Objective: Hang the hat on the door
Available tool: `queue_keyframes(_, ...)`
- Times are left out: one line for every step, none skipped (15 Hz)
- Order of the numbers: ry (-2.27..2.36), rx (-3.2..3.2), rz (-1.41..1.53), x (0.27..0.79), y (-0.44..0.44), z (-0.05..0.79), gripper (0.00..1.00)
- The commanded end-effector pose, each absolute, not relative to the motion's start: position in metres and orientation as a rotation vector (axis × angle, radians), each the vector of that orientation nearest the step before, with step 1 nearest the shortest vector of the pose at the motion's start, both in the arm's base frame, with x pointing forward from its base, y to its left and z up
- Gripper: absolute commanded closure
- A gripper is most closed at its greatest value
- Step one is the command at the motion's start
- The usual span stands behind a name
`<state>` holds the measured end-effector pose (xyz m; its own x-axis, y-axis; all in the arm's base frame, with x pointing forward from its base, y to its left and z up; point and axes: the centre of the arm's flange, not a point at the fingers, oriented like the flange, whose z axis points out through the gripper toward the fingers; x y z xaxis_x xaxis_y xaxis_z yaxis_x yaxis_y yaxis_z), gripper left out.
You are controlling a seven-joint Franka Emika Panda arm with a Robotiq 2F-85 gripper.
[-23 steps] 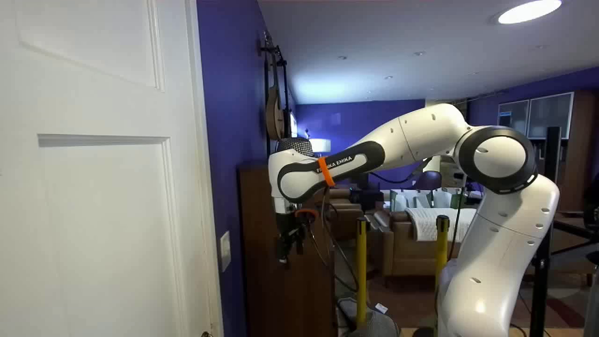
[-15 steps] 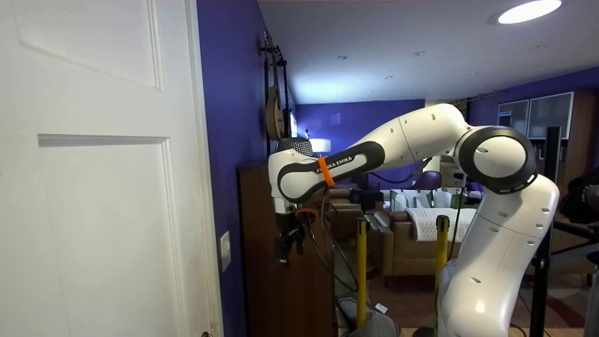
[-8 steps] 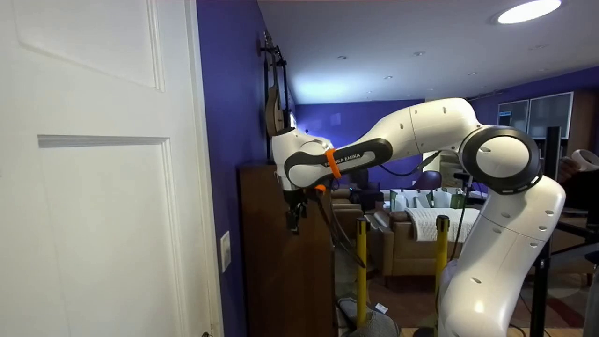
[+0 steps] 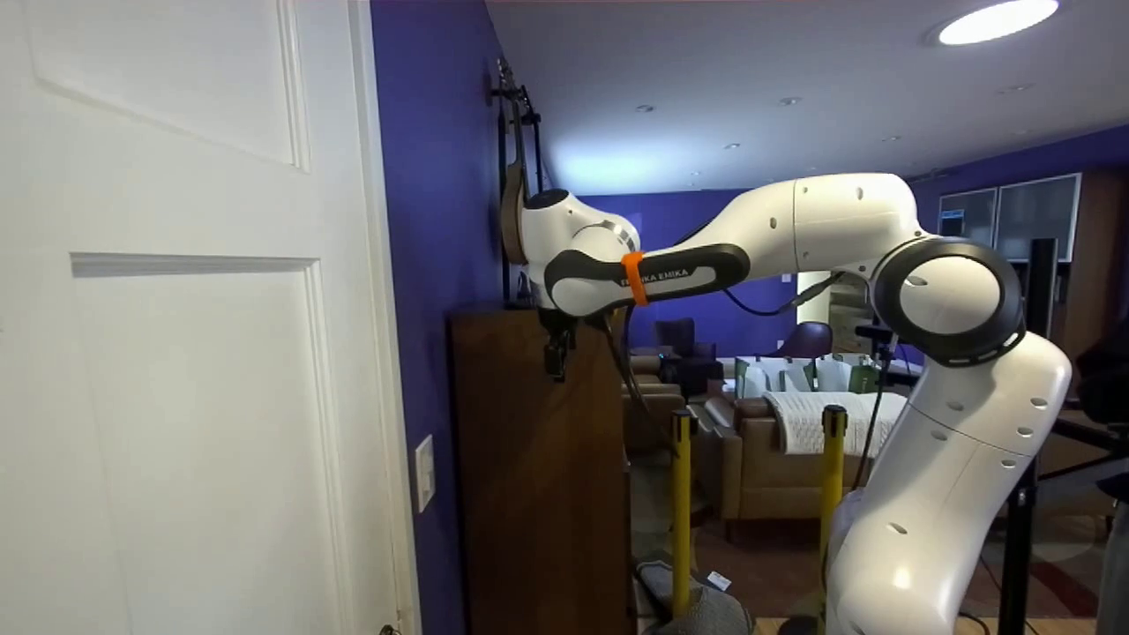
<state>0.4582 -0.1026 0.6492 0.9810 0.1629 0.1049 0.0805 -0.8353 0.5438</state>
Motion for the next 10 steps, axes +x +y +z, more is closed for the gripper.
queue_keyframes(0.173, 2.563, 0.191, 0.459, -0.103, 0.647, 0.00)
queue_keyframes(0.169, 2.560, 0.186, 0.460, -0.103, 0.645, 0.00)
queue_keyframes(0.142, 2.510, 0.230, 0.463, -0.115, 0.656, 0.00)
queue_keyframes(0.108, 2.465, 0.285, 0.465, -0.126, 0.670, 0.00)
queue_keyframes(0.095, 2.419, 0.359, 0.468, -0.136, 0.687, 0.00)
queue_keyframes(0.094, 2.383, 0.412, 0.469, -0.144, 0.700, 0.00)
queue_keyframes(0.112, 2.339, 0.470, 0.470, -0.153, 0.719, 0.00)
queue_keyframes(0.117, 2.294, 0.526, 0.470, -0.160, 0.733, 0.00)
queue_keyframes(0.107, 2.253, 0.588, 0.471, -0.167, 0.748, 0.00)
queue_keyframes(0.085, 2.218, 0.656, 0.472, -0.172, 0.761, 0.00)
